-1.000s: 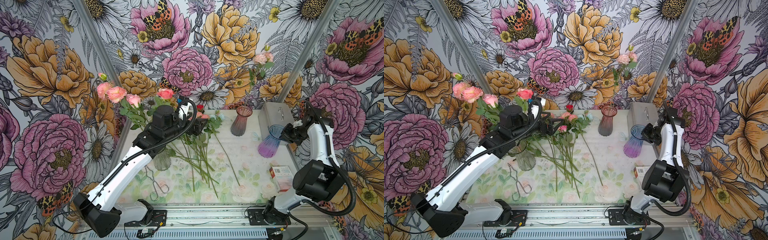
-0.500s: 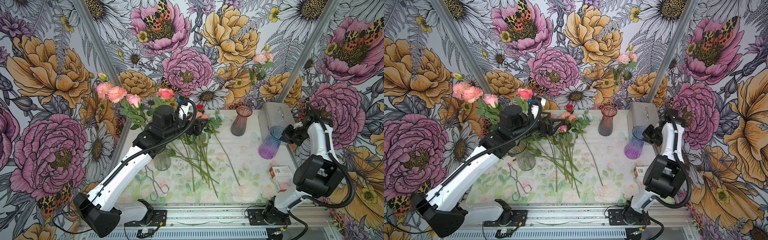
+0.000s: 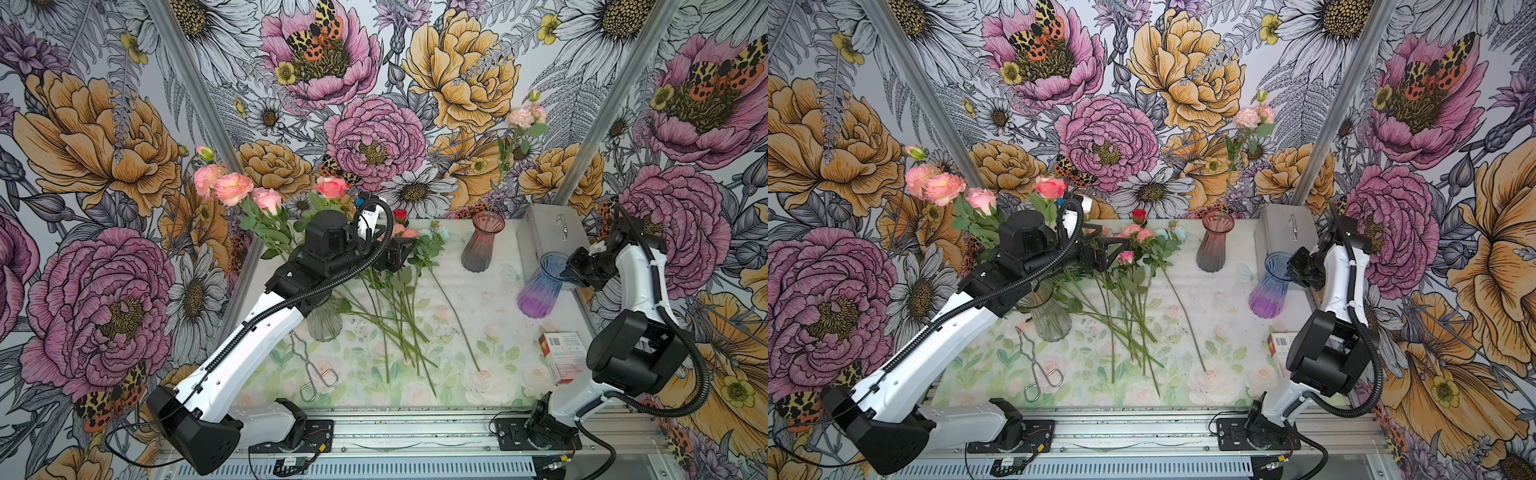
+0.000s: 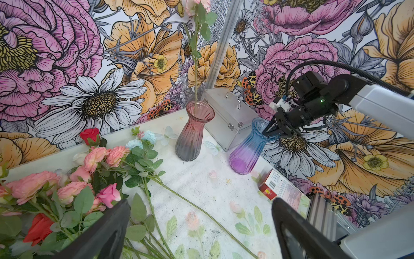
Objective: Place the pink flowers into the vase
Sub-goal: Place the vase at the center of the board.
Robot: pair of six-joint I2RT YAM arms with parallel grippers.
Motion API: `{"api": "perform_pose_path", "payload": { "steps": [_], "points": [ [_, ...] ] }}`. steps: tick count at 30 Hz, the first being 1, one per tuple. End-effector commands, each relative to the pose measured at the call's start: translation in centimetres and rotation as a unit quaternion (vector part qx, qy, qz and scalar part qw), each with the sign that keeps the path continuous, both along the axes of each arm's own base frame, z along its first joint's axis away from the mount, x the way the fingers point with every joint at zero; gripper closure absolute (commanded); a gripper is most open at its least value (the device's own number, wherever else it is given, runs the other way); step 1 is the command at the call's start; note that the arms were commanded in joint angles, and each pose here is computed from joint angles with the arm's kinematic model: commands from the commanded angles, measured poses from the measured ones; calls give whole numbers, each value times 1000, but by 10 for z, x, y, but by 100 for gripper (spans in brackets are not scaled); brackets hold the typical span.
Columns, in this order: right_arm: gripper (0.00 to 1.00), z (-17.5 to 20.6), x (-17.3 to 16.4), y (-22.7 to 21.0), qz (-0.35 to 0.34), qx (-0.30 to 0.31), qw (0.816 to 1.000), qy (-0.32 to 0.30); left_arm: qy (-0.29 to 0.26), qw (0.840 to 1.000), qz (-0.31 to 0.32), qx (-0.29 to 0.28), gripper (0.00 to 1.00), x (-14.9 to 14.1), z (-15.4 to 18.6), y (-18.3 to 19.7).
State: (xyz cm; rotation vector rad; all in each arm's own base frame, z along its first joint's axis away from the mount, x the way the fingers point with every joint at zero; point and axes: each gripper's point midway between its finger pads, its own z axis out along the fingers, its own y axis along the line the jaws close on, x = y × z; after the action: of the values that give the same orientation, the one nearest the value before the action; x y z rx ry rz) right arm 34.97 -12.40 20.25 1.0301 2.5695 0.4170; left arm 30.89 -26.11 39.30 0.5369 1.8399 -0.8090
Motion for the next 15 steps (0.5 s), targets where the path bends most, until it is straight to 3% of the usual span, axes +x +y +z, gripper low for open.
{"api": "perform_pose_path", "payload": {
  "steps": [1,5,15],
  "points": [
    [67,30,12,-5,3,-33,998,-51,3,1000,-17,-6,1,-3,0,-7],
    [62,33,12,-5,2,-35,998,-55,5,1000,-18,-5,2,-3,-2,-8],
    [36,59,-1,-11,-12,-75,994,-72,7,1000,-24,-6,1,-3,-2,-11]
  ]
}}
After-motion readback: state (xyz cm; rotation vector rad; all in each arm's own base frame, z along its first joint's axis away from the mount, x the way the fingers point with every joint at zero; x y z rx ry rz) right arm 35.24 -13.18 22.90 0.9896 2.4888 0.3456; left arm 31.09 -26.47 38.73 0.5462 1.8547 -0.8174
